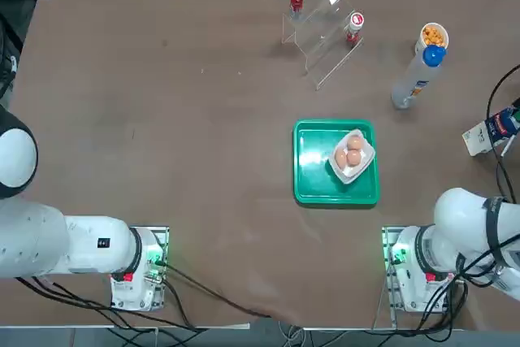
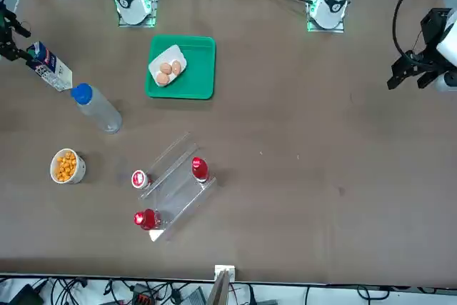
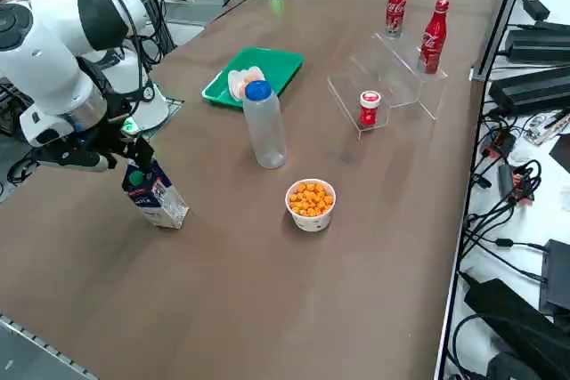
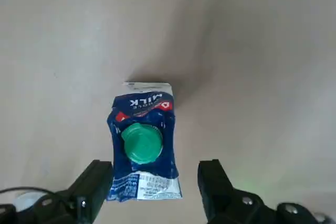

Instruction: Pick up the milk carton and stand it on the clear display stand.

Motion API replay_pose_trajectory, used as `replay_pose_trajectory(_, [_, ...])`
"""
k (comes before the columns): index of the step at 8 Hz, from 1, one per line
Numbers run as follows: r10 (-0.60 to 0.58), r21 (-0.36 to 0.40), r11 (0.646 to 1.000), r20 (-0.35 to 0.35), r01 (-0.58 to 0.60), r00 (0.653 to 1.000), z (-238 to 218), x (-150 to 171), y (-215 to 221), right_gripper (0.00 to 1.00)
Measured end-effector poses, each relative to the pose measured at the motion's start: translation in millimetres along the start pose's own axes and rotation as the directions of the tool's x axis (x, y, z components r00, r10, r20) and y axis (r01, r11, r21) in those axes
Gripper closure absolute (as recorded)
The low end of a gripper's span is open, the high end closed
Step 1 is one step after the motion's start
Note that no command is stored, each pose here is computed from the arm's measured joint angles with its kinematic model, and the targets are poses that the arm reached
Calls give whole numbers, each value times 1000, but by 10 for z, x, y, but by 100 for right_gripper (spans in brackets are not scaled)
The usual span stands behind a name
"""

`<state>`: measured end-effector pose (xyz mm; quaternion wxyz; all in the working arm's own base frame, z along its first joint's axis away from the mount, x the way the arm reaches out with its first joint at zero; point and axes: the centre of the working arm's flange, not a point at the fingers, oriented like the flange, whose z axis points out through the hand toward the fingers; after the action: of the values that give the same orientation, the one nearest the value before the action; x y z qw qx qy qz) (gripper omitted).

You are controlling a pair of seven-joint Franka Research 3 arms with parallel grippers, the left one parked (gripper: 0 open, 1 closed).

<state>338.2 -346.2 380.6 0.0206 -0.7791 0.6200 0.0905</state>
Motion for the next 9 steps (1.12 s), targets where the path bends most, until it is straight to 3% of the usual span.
replay_pose_trajectory(9, [1,12,1000,20,-1,1000,104,60,9,0])
